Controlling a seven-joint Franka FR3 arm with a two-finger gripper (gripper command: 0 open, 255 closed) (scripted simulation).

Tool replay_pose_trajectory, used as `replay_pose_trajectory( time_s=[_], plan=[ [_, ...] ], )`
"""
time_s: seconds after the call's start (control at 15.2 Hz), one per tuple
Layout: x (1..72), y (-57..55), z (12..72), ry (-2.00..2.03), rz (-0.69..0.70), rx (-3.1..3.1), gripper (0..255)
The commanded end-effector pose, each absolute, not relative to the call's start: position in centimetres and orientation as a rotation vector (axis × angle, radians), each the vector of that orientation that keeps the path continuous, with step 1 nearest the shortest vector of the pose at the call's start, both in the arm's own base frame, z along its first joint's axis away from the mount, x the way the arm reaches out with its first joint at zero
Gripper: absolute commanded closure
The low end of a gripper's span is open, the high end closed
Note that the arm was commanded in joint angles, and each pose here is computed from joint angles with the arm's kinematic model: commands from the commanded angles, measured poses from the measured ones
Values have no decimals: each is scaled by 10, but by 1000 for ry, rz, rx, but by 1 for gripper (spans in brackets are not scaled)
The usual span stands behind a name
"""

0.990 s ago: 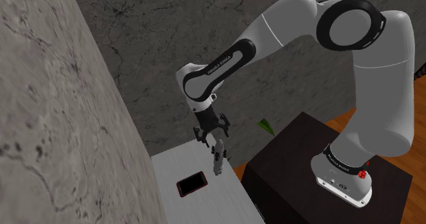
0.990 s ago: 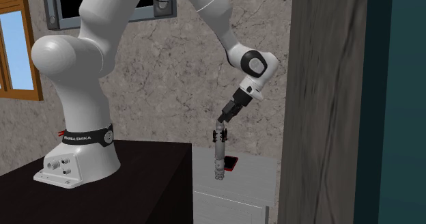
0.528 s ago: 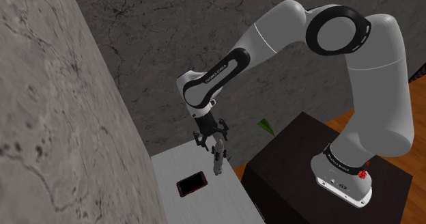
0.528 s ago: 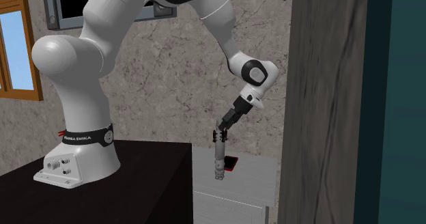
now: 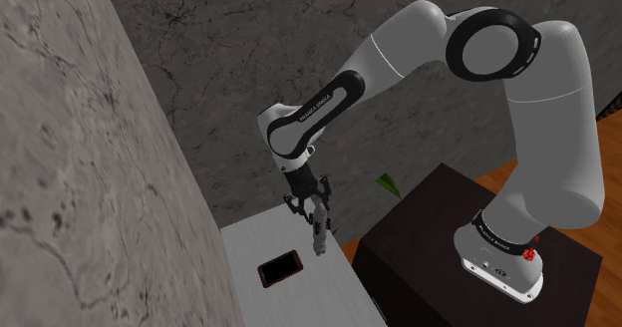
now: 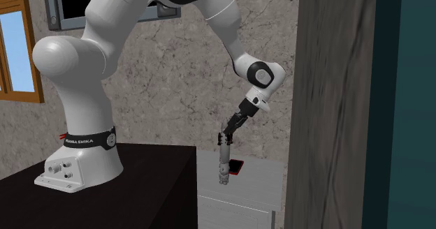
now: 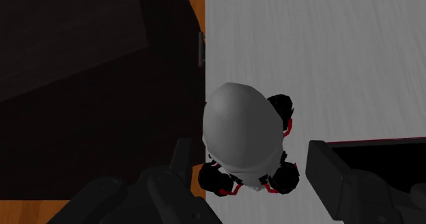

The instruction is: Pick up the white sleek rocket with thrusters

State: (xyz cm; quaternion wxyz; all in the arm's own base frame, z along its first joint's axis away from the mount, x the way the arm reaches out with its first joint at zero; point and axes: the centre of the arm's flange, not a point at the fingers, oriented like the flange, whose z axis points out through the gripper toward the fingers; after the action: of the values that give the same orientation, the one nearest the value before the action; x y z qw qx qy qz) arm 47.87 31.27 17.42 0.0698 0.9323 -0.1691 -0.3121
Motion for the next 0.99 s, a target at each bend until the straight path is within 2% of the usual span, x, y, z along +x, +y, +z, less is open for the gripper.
replay_pose_trajectory(
  time_s=[0.0, 0.92],
  plan=[
    [478, 312, 172, -508, -942, 2803, 255],
    [478, 313, 242, -508, -942, 2802, 255]
  ],
)
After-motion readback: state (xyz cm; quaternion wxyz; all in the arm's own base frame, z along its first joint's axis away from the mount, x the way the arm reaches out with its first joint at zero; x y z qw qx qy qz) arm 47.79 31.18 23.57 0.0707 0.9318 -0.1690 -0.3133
